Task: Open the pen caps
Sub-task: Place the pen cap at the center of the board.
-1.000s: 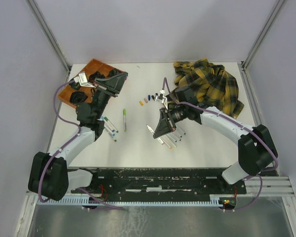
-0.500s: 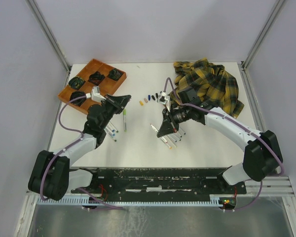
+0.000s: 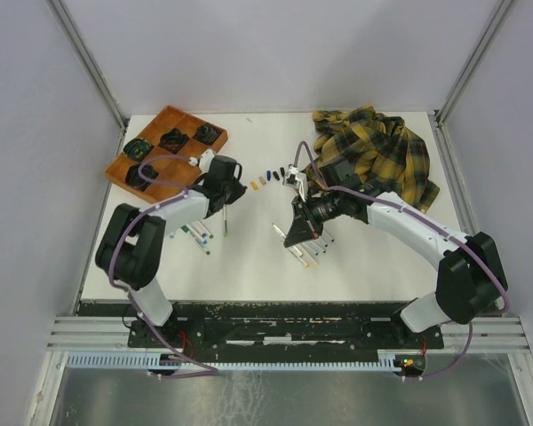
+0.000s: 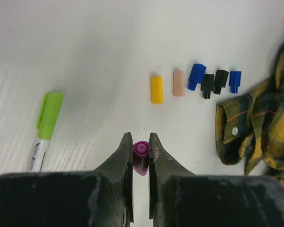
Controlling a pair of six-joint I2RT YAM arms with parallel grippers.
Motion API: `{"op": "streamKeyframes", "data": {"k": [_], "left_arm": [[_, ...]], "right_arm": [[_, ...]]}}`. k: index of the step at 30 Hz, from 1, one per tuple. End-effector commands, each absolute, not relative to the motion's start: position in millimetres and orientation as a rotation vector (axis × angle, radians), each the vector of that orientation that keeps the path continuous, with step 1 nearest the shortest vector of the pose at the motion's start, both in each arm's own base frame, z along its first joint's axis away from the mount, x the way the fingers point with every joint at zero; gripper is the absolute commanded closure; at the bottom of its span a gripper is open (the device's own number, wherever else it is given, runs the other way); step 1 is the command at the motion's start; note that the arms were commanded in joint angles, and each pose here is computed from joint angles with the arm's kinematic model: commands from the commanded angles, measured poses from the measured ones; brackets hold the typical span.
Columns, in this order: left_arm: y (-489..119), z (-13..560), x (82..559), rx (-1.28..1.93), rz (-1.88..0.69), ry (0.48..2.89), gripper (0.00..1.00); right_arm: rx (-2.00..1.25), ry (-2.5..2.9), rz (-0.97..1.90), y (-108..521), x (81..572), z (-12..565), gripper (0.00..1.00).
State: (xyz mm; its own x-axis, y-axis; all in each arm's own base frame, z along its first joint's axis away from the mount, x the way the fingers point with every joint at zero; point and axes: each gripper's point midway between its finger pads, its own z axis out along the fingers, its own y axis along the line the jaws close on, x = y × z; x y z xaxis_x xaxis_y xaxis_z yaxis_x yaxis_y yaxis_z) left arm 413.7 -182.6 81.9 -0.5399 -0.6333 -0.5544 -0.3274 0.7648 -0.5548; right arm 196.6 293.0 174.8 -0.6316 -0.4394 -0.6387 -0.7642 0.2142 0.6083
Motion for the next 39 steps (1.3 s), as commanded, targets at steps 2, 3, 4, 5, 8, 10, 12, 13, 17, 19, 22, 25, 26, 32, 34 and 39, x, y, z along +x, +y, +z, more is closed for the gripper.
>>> {"op": "streamKeyframes", "data": {"k": [2,3,4,5,8,10,12,13,17,19,22,25,26,32,34,39], "left_arm": [[-177,60,432,-0.618,-0.238,2.311,0.97],[-180,57,436,-0.607,-0.228,2.326,0.97],[-183,55,440,-0.596,-0.225,2.335,0.97],[-186,53,442,-0.590,-0.226,2.339,0.97],[-191,49,449,-0.584,-0.229,2.349,0.94],[-192,44,452,-0.579,-0.215,2.362,0.91],[-194,41,455,-0.573,-0.209,2.372,0.89],[-195,39,456,-0.566,-0.209,2.379,0.87],[-197,34,458,-0.558,-0.202,2.397,0.80],[-197,33,459,-0.557,-0.197,2.395,0.74],[-196,32,460,-0.558,-0.192,2.395,0.65],[-196,31,460,-0.555,-0.193,2.400,0.64],[-197,30,460,-0.554,-0.194,2.401,0.64],[-199,34,462,-0.553,-0.209,2.395,0.63],[-200,39,463,-0.550,-0.219,2.388,0.63],[-202,61,464,-0.532,-0.257,2.357,0.62]], "right_arm": [[-1.144,2.115,1.360,297,206,187,1.00],[-1.145,2.113,1.358,297,206,188,0.99],[-1.145,2.114,1.359,297,206,188,0.99],[-1.146,2.114,1.359,297,206,188,0.99],[-1.146,2.113,1.358,296,206,188,0.99],[-1.149,2.112,1.358,296,206,189,0.99],[-1.150,2.110,1.358,297,206,189,0.99],[-1.149,2.109,1.358,296,206,190,0.99],[-1.149,2.110,1.359,296,206,189,0.99],[-1.149,2.112,1.359,296,206,189,0.99],[-1.147,2.112,1.358,296,206,189,0.99],[-1.146,2.114,1.358,296,206,189,0.99],[-1.145,2.114,1.357,296,207,189,0.99],[-1.147,2.113,1.358,296,206,189,0.99],[-1.145,2.118,1.359,296,206,188,0.99],[-1.149,2.120,1.360,296,206,187,0.99]]}}
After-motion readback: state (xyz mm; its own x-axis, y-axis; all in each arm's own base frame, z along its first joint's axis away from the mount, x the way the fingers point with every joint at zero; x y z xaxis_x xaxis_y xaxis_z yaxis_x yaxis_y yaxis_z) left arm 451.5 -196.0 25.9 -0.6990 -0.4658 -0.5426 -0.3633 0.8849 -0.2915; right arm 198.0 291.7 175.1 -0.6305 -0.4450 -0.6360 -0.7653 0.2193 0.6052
